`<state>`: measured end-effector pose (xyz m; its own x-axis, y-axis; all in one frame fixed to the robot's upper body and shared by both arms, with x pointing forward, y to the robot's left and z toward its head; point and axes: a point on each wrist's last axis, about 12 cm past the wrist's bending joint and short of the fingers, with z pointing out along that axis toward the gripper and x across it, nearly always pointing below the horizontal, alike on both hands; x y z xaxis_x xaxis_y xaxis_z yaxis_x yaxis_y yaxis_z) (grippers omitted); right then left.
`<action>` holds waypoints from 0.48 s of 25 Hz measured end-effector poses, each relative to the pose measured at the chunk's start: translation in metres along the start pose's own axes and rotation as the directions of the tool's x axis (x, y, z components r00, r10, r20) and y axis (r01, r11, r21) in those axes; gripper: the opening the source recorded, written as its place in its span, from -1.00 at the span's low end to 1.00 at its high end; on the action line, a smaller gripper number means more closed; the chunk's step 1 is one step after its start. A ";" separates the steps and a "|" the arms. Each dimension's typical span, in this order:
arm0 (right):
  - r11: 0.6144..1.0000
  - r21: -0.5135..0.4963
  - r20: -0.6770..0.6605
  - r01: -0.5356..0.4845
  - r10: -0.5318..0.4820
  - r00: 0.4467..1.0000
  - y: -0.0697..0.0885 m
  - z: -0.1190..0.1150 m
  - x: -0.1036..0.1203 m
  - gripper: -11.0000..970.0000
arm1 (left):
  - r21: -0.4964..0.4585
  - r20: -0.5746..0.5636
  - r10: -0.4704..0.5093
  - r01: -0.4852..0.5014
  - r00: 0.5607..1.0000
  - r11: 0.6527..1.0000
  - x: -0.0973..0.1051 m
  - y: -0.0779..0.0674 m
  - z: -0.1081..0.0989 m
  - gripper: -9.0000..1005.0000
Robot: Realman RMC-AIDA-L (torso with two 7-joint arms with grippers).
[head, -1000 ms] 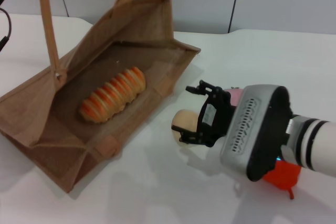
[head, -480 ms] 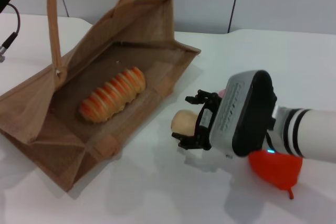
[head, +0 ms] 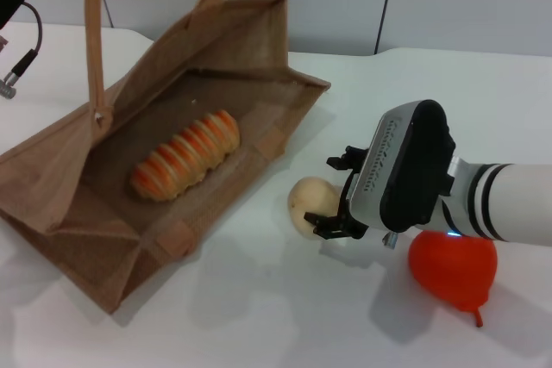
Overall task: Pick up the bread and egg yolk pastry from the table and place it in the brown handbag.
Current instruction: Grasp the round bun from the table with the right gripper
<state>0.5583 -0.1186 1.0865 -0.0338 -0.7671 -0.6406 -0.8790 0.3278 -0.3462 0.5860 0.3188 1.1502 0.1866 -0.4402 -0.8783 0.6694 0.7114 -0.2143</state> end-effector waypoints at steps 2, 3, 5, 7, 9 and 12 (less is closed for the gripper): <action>1.000 -0.002 -0.007 0.000 0.000 1.000 0.000 0.001 0.000 0.80 | 0.000 0.000 0.000 0.000 1.000 1.000 0.000 0.000 0.000 -0.81; 1.000 -0.003 -0.012 -0.002 0.002 1.000 0.000 0.002 0.000 0.79 | 0.000 0.000 0.000 0.000 1.000 1.000 0.000 0.000 0.000 -0.81; 1.000 -0.006 -0.021 -0.003 0.003 1.000 0.001 0.004 0.000 0.78 | -0.001 -0.001 -0.001 0.001 1.000 1.000 0.000 0.000 0.000 -0.81; 1.000 -0.010 -0.028 0.002 -0.002 1.000 0.002 0.006 0.000 0.78 | -0.003 -0.001 -0.001 0.001 1.000 1.000 0.001 0.000 0.000 -0.81; 1.000 -0.014 -0.034 0.006 -0.007 0.999 0.004 0.009 -0.001 0.77 | -0.006 -0.003 -0.002 0.002 1.000 1.000 0.001 0.000 0.000 -0.81; 1.000 -0.019 -0.039 0.016 -0.017 0.999 0.005 0.010 -0.003 0.75 | -0.011 -0.004 -0.004 0.004 1.000 1.000 0.002 0.000 0.000 -0.81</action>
<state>0.5591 -0.1092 1.0799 -0.0378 -0.7936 -0.6072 -0.8885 0.3048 -0.3431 0.5862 0.3180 1.1483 0.1806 -0.4407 -0.8793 0.6625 0.7153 -0.2224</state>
